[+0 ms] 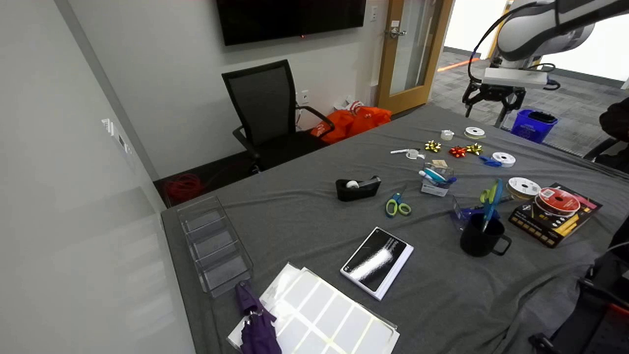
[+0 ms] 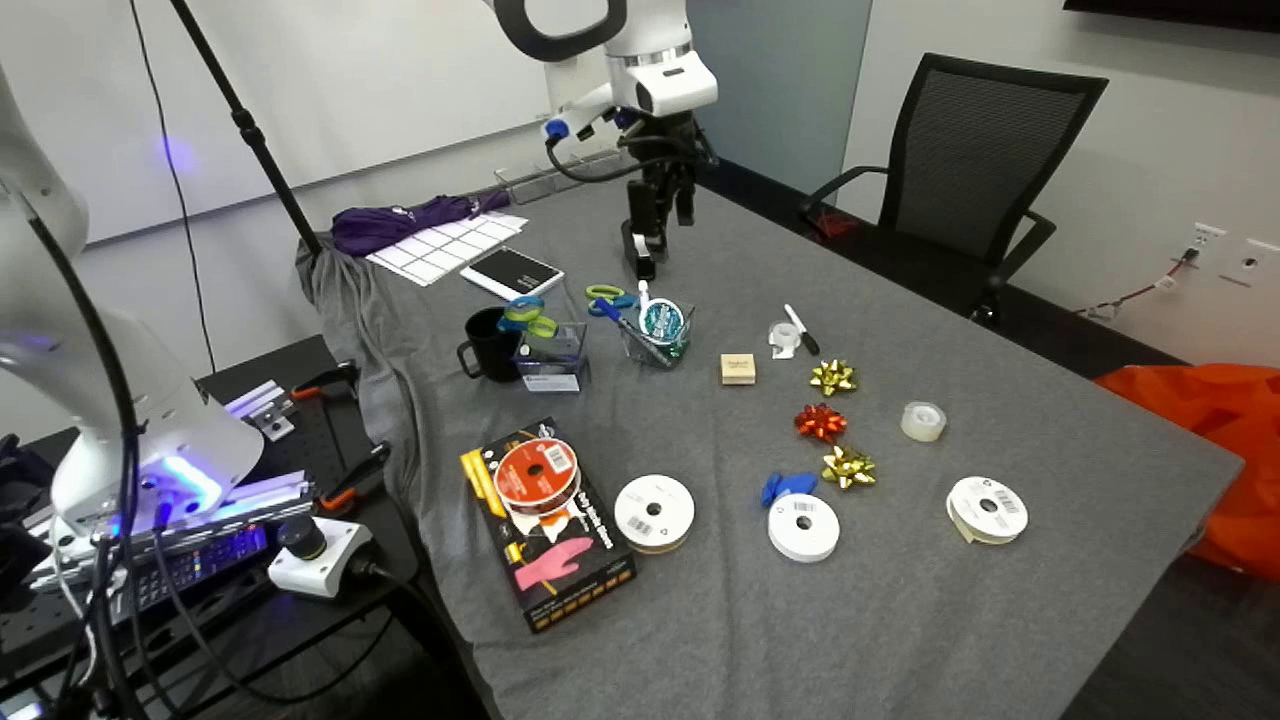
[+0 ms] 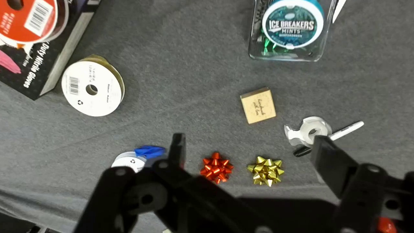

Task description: Put the red ribbon on top of the red disc.

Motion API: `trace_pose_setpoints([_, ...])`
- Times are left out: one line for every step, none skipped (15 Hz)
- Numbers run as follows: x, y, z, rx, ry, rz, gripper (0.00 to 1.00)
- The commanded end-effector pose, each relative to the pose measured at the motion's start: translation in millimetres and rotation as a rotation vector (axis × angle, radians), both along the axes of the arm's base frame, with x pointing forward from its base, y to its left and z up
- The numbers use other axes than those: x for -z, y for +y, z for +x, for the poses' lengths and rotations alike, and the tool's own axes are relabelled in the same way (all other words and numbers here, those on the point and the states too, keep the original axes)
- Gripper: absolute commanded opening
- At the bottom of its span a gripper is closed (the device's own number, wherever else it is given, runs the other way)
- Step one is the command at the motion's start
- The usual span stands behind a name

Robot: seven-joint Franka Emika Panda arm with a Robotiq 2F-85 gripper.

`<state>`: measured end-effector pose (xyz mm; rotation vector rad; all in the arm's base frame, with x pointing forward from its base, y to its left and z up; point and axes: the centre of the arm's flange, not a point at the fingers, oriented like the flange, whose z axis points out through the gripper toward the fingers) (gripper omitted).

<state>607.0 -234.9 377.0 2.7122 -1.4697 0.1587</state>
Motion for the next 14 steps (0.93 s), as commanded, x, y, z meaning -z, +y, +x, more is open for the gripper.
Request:
trace_pose_setpoints([23,-48,39,0.019,-0.061,0.015,1.0])
trace_pose_setpoints([32,-59,44,0.014,-0.08,0.025,1.0])
trace_pose_setpoints([38,-71,49,-0.018,-0.074,0.028,1.0])
trace_pose_setpoints([46,-82,53,-0.072,-0.045,0.001,1.0])
trace_pose_setpoints([50,-96,60,-0.113,-0.004,-0.031,1.0])
trace_pose_setpoints([55,-104,64,-0.149,0.017,-0.06,1.0])
trace_pose_setpoints([59,-111,68,-0.187,0.039,-0.091,1.0])
trace_pose_setpoints([62,-118,73,-0.228,0.054,-0.115,1.0])
trace_pose_setpoints([64,-123,79,-0.274,0.059,-0.139,1.0])
trace_pose_setpoints([65,-130,87,-0.33,0.057,-0.168,1.0])
trace_pose_setpoints([66,-135,94,-0.381,0.046,-0.191,1.0])
trace_pose_setpoints([68,-138,101,-0.424,0.021,-0.218,1.0])
trace_pose_setpoints([67,-115,71,-0.339,0.04,-0.175,1.0])
trace_pose_setpoints([67,-118,76,-0.37,0.034,-0.191,1.0])
